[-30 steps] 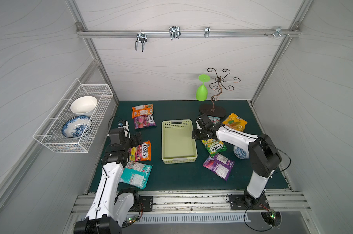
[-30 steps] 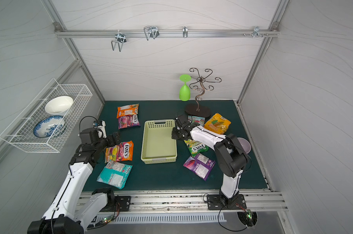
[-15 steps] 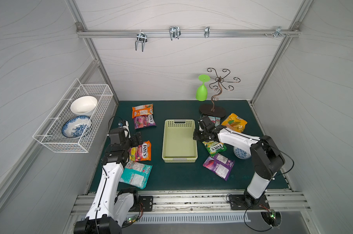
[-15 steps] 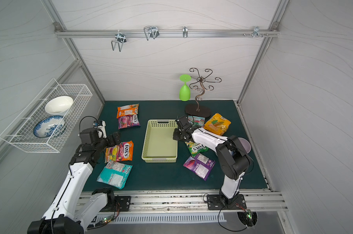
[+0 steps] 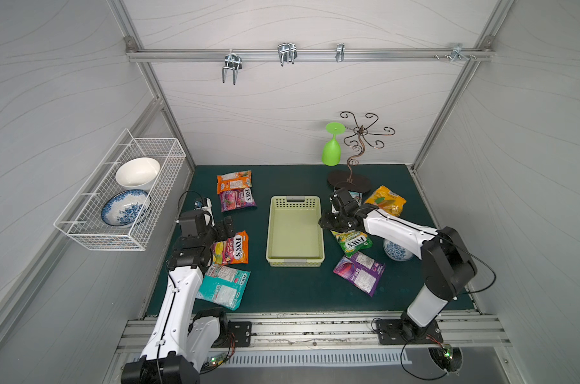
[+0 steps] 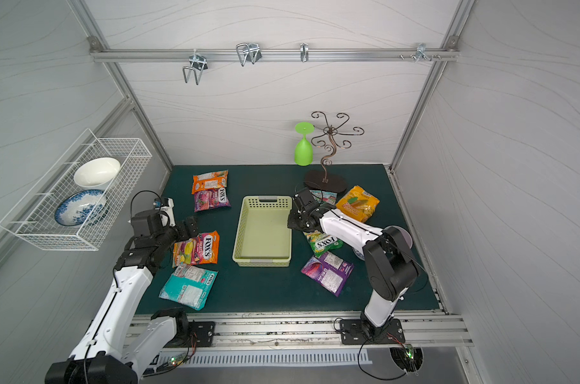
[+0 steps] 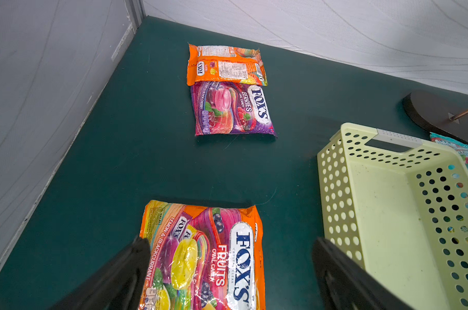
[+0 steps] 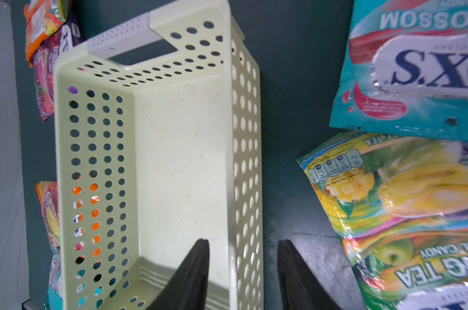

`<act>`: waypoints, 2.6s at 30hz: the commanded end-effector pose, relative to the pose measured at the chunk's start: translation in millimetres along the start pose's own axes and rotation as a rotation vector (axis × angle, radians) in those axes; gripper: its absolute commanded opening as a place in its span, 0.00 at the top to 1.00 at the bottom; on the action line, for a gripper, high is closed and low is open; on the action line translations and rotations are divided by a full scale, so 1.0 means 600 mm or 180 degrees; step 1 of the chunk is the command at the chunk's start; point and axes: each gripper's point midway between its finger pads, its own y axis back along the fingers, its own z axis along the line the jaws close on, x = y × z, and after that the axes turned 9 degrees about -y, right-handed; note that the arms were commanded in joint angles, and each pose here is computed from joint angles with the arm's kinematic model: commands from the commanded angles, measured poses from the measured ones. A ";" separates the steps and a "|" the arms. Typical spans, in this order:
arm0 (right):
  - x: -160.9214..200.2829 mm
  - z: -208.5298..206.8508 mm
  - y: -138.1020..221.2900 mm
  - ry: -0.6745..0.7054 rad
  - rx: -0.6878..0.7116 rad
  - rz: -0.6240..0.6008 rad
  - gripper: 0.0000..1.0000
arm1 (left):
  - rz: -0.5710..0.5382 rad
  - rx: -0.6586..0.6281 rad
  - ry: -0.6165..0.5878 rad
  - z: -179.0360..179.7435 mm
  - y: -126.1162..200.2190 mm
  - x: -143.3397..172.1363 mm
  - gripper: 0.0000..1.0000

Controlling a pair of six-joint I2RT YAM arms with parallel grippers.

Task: Put the candies in the basket
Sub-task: Place the basket at the center of the board, then pick up the candy at the center of the board.

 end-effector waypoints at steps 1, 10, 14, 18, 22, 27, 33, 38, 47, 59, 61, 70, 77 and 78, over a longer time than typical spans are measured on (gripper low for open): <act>-0.006 -0.011 0.043 0.0131 0.0046 -0.0141 0.50 | -0.0228 -0.0012 -0.0082 0.000 0.009 -0.042 0.02; -0.012 -0.059 0.106 0.0326 0.0250 -0.0335 0.31 | -0.0182 0.0070 -0.0072 -0.006 0.004 -0.037 0.02; -0.005 -0.099 0.118 0.0287 0.0405 -0.0339 0.27 | -0.0182 0.0044 -0.0067 -0.005 0.004 -0.037 0.02; -0.004 -0.123 0.126 0.0508 0.0594 -0.0341 0.25 | -0.0177 0.0046 -0.0068 -0.004 0.006 -0.042 0.02; 0.005 -0.135 0.116 0.0707 0.0717 -0.0235 0.25 | -0.0197 0.0024 -0.0085 -0.004 0.010 -0.048 0.02; 0.014 -0.139 0.082 0.0907 0.0876 0.0034 0.27 | -0.0193 0.0038 -0.0112 -0.006 0.011 -0.047 0.02; 0.020 -0.125 0.035 0.1305 0.0978 0.0177 0.28 | -0.0200 0.0161 -0.0208 -0.019 0.012 -0.043 0.02; 0.019 -0.125 0.004 0.1394 0.0998 0.0239 0.28 | -0.0184 0.0356 -0.0296 -0.038 0.015 -0.037 0.02; 0.021 -0.136 -0.038 0.1700 0.1204 0.0395 0.30 | -0.0093 0.0842 -0.0521 -0.082 0.040 -0.034 0.02; 0.028 -0.158 -0.072 0.1981 0.1416 0.0431 0.34 | -0.0050 0.1669 -0.0743 -0.153 0.073 -0.012 0.02; 0.030 -0.157 -0.073 0.2027 0.1443 0.0452 0.36 | -0.0053 0.1681 -0.0743 -0.154 0.074 -0.015 0.02; 0.034 -0.145 -0.061 0.2278 0.1479 0.0460 0.80 | -0.0043 0.1604 -0.0753 -0.150 0.071 -0.016 0.02; 0.025 -0.137 -0.033 0.2333 0.1467 0.0387 1.00 | -0.0044 0.1617 -0.0784 -0.153 0.075 -0.017 0.02; 0.023 -0.134 -0.027 0.2327 0.1451 0.0362 1.00 | -0.0048 0.1613 -0.0787 -0.153 0.075 -0.017 0.02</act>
